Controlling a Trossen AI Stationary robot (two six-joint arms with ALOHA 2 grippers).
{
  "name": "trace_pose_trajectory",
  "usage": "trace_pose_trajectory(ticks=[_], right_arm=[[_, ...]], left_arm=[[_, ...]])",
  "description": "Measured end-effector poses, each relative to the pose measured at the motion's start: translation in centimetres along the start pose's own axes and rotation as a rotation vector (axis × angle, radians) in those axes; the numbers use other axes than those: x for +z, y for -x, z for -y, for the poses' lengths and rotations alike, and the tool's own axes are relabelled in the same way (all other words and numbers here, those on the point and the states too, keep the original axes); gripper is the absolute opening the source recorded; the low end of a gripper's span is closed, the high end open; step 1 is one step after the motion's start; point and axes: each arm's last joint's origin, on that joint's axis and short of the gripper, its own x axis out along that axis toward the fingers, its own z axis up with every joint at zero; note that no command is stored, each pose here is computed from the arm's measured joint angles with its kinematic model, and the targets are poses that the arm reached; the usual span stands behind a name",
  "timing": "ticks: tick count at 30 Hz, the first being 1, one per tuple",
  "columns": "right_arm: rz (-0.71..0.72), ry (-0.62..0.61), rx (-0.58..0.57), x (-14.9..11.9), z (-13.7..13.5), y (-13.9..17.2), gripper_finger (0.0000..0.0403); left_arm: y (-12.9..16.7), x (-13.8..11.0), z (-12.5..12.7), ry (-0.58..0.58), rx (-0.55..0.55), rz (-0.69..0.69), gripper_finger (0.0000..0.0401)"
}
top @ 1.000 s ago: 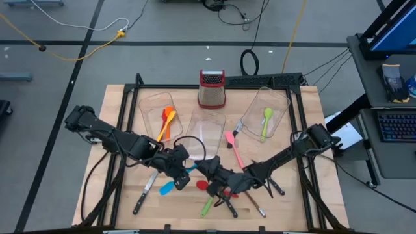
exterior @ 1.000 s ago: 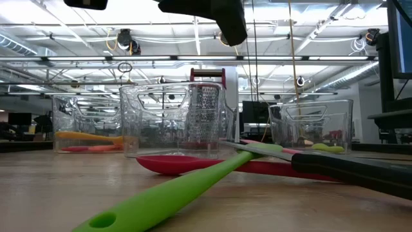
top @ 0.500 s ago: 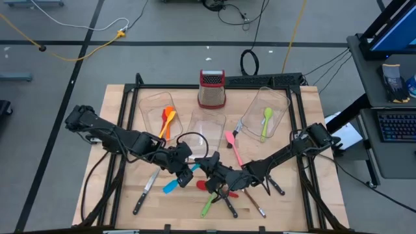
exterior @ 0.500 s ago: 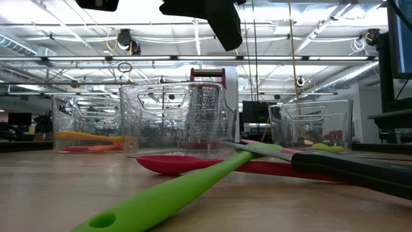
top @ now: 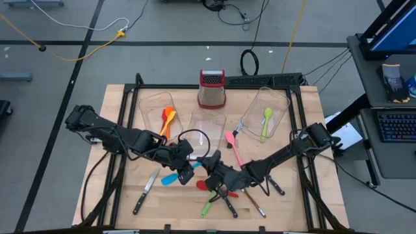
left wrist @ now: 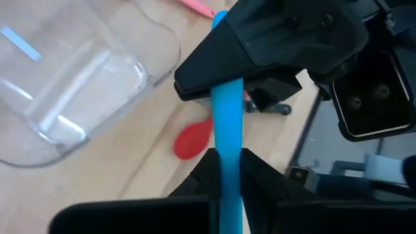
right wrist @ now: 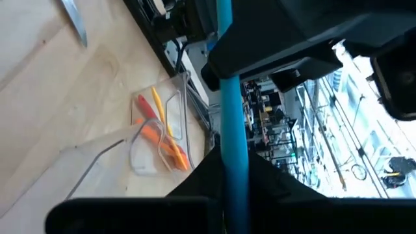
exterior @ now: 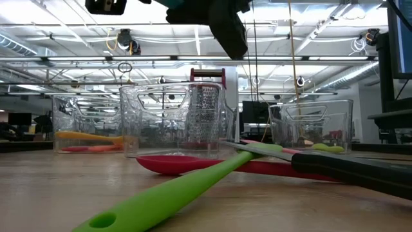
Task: Pick & Place Kitchen Items
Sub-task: Put the blue spatula into the left transparent bin
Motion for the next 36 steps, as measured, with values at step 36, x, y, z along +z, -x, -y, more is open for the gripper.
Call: trace_pose_trajectory(ticks=[36], right_arm=[[0.244,-0.571,0.439,-2.3,4.3,-0.5,0.0021]], left_arm=[[14.3,-4.0,-2.3,-0.560,0.176,0.472,0.0191]])
